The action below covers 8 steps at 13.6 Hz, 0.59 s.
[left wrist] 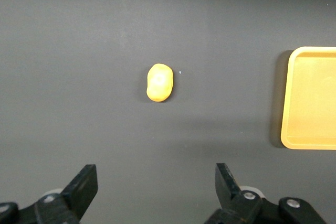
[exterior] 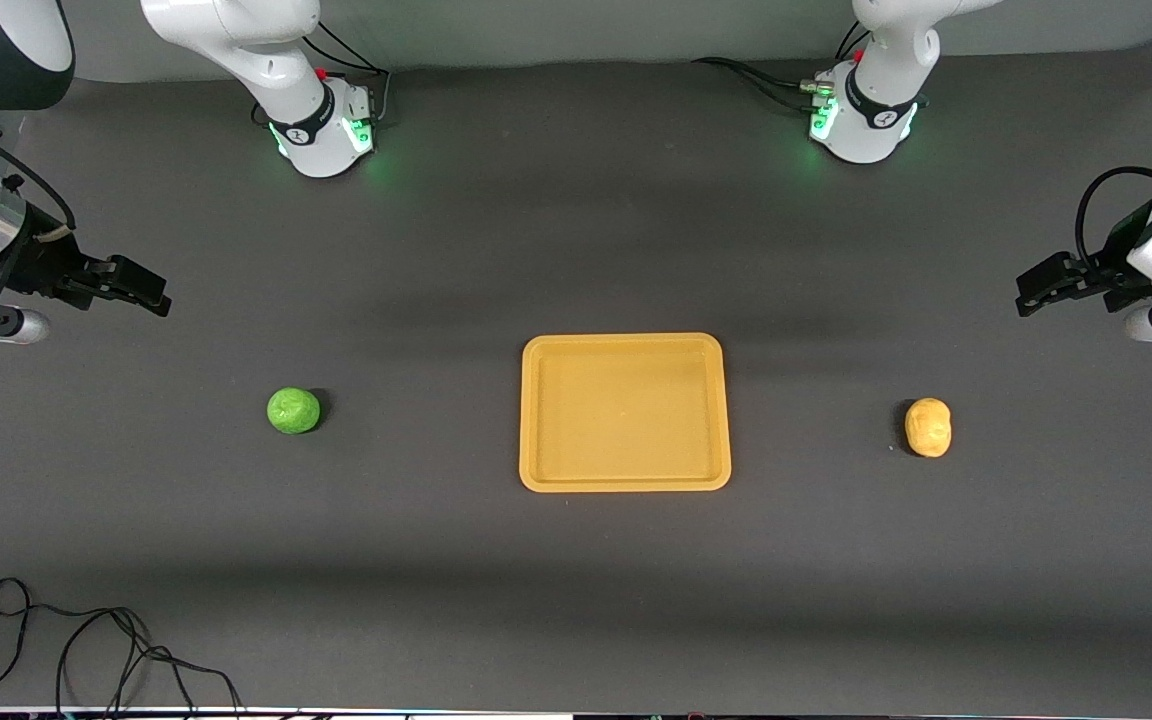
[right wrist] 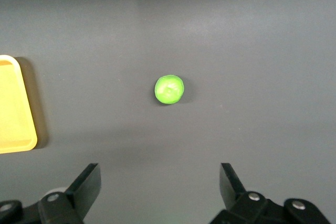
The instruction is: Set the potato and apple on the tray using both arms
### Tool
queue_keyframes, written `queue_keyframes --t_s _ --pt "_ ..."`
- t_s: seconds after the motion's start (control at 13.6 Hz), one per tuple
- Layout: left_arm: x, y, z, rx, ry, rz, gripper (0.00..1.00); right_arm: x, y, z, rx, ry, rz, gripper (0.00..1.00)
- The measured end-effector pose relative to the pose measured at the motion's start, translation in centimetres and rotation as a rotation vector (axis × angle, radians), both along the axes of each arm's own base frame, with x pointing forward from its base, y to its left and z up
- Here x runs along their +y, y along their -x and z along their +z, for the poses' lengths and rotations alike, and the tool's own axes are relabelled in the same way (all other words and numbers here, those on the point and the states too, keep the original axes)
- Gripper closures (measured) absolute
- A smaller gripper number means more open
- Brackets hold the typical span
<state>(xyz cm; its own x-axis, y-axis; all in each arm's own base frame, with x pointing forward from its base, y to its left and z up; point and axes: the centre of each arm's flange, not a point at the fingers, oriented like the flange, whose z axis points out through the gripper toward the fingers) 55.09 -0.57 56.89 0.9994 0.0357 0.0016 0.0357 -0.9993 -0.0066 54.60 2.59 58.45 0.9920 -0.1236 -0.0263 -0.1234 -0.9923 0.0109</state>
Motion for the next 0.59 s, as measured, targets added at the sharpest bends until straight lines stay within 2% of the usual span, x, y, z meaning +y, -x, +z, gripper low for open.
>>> queue_keyframes --t_s 0.37,0.59 --pt "0.0 -0.2 -0.2 -0.008 0.0 0.0 0.0 -0.1 0.0 -0.1 0.003 0.0 0.002 0.0" --pt "0.4 -1.9 -3.3 -0.046 0.002 -0.001 0.0 -0.1 0.0 -0.3 0.006 0.0 0.004 0.0"
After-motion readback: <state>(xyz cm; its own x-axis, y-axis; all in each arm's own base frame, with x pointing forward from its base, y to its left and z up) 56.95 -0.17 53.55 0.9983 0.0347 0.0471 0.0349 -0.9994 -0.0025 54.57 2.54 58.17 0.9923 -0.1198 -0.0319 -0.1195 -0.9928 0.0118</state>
